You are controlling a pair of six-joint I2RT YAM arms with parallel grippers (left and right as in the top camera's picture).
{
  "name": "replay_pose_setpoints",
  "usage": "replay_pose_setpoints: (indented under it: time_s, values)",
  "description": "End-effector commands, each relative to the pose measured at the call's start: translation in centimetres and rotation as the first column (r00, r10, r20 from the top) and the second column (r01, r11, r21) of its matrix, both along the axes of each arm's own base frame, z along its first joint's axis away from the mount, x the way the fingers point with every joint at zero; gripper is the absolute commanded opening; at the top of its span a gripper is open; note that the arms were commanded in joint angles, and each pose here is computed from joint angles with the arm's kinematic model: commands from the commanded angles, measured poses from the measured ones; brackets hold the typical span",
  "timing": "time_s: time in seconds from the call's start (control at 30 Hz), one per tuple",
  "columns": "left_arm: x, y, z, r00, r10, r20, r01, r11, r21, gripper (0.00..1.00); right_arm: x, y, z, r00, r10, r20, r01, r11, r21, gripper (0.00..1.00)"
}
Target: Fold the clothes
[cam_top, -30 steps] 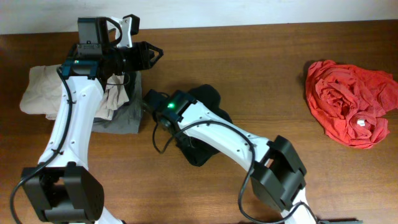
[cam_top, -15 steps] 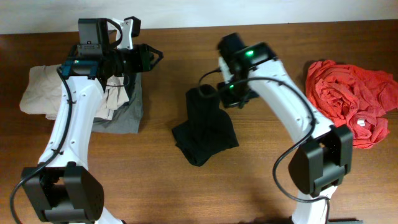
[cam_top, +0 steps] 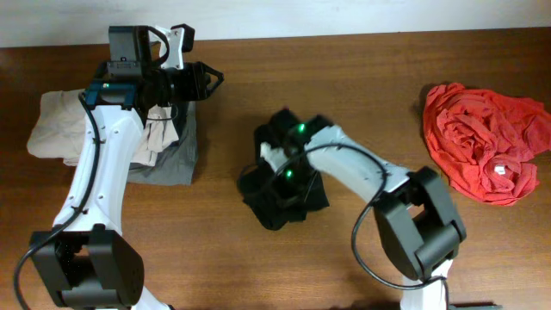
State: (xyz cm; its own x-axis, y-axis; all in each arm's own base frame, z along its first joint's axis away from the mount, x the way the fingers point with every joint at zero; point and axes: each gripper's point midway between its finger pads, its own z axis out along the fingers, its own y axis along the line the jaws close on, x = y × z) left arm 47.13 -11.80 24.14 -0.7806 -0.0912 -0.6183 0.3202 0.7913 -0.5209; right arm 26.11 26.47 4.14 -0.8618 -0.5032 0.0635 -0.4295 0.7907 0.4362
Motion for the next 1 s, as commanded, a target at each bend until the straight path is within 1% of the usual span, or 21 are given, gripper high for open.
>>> replay_pose_setpoints:
  time_s: [0.0, 0.1, 0.2, 0.33, 0.43, 0.5, 0.6, 0.7, 0.8, 0.87, 0.9, 0.97]
  values:
    - [-0.3, -0.1, 1.5, 0.999, -0.015, 0.044, 0.015, 1.0, 0.015, 0.35, -1.7, -0.4, -2.2, 0.994, -0.075, -0.079, 0.075, 0.997, -0.013, 0.04]
    - [-0.5, -0.6, 1.4, 0.999, -0.026, 0.04, 0.026, 1.0, 0.016, 0.36, -2.0, -0.4, -2.5, 0.994, -0.074, -0.085, 0.074, 0.997, -0.002, 0.04]
    - [-0.7, -1.4, 1.3, 0.998, -0.05, 0.049, 0.048, 0.998, 0.032, 0.35, -1.4, 0.6, -1.0, 0.999, -0.014, -0.042, 0.017, 0.997, 0.072, 0.04]
    - [-1.4, -3.0, 1.0, 0.996, -0.088, 0.035, 0.086, 0.995, 0.041, 0.36, -0.1, 1.5, 4.5, 0.995, 0.027, 0.101, -0.044, 0.986, 0.164, 0.04]
    - [-2.4, -4.5, 0.6, 0.989, -0.145, 0.029, 0.143, 0.988, 0.064, 0.36, 0.5, 1.4, 8.4, 0.982, -0.005, 0.188, -0.036, 0.977, 0.212, 0.04]
    - [-2.9, -5.2, 0.1, 0.988, -0.156, 0.011, 0.154, 0.984, 0.086, 0.36, 1.6, -0.6, 10.3, 0.965, -0.125, 0.229, 0.086, 0.981, 0.175, 0.04]
    - [-3.5, -5.9, -0.8, 0.988, -0.155, -0.015, 0.156, 0.978, 0.137, 0.36, 3.0, -4.3, 11.7, 0.926, -0.266, 0.266, 0.243, 0.963, 0.118, 0.04]
    - [-4.2, -7.4, -1.5, 0.976, -0.218, -0.002, 0.215, 0.961, 0.174, 0.35, 4.2, -7.1, 12.2, 0.901, -0.349, 0.258, 0.33, 0.937, 0.116, 0.04]
    - [-4.6, -8.8, -3.7, 0.966, -0.255, -0.028, 0.254, 0.937, 0.238, 0.34, 4.6, -8.3, 11.3, 0.891, -0.394, 0.225, 0.381, 0.919, 0.1, 0.04]
    - [-4.7, -9.6, -5.9, 0.959, -0.277, -0.062, 0.283, 0.92, 0.271, 0.29, 4.6, -8.3, 10.4, 0.893, -0.405, 0.198, 0.397, 0.914, 0.081, 0.04]
    - [-4.9, -10.5, -8.2, 0.941, -0.323, -0.097, 0.337, 0.895, 0.291, 0.21, 4.6, -8.1, 9.2, 0.889, -0.43, 0.159, 0.428, 0.902, 0.053, 0.04]
    - [-5.0, -11.0, -10.8, 0.929, -0.34, -0.148, 0.37, 0.881, 0.296, 0.13, 4.8, -8.0, 7.6, 0.876, -0.469, 0.111, 0.47, 0.883, 0.015, 0.04]
